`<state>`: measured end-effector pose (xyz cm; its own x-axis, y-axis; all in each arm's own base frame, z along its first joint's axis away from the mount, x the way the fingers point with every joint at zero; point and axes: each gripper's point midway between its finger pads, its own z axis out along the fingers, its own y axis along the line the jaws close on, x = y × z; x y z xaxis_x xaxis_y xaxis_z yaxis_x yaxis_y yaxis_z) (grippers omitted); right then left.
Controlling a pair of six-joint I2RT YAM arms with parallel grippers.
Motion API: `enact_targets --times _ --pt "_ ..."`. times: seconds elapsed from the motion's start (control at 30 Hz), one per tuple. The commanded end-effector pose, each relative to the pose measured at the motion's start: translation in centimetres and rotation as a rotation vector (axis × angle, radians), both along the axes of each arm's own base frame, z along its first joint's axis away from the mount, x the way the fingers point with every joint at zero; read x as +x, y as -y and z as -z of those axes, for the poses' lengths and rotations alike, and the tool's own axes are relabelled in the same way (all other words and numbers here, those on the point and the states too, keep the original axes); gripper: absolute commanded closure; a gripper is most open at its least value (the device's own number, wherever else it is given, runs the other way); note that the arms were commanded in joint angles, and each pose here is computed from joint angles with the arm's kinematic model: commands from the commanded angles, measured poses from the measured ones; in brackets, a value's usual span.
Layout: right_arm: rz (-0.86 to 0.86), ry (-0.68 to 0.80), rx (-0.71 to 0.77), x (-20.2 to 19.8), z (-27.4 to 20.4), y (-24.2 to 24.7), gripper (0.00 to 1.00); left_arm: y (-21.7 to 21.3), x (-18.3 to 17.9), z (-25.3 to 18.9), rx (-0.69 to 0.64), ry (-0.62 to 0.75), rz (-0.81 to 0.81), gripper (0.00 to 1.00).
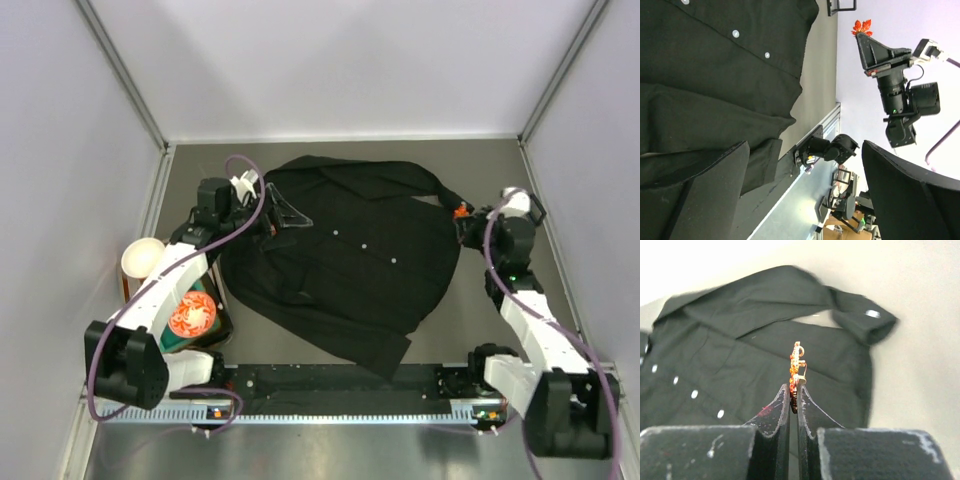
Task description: Remove the brooch from the garment
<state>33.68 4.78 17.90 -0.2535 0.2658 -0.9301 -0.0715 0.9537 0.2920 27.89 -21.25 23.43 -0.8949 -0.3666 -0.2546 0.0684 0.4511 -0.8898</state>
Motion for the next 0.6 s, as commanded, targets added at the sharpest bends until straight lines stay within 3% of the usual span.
enact_targets --times 0.0,0.27,0.57 --pt "0.074 -0.077 0.430 0.9 0.5 3.7 1.00 0.4 1.1 0.0 0.013 0.094 0.034 0.02" --pt "0.285 -0.032 0.629 1.6 3.5 11.7 1.00 2.5 1.7 1.4 0.043 0.126 0.113 0.02" --pt "0.293 0.088 0.756 5.4 4.7 16.2 1.00 5.5 1.5 3.5 0.073 0.111 0.231 0.04"
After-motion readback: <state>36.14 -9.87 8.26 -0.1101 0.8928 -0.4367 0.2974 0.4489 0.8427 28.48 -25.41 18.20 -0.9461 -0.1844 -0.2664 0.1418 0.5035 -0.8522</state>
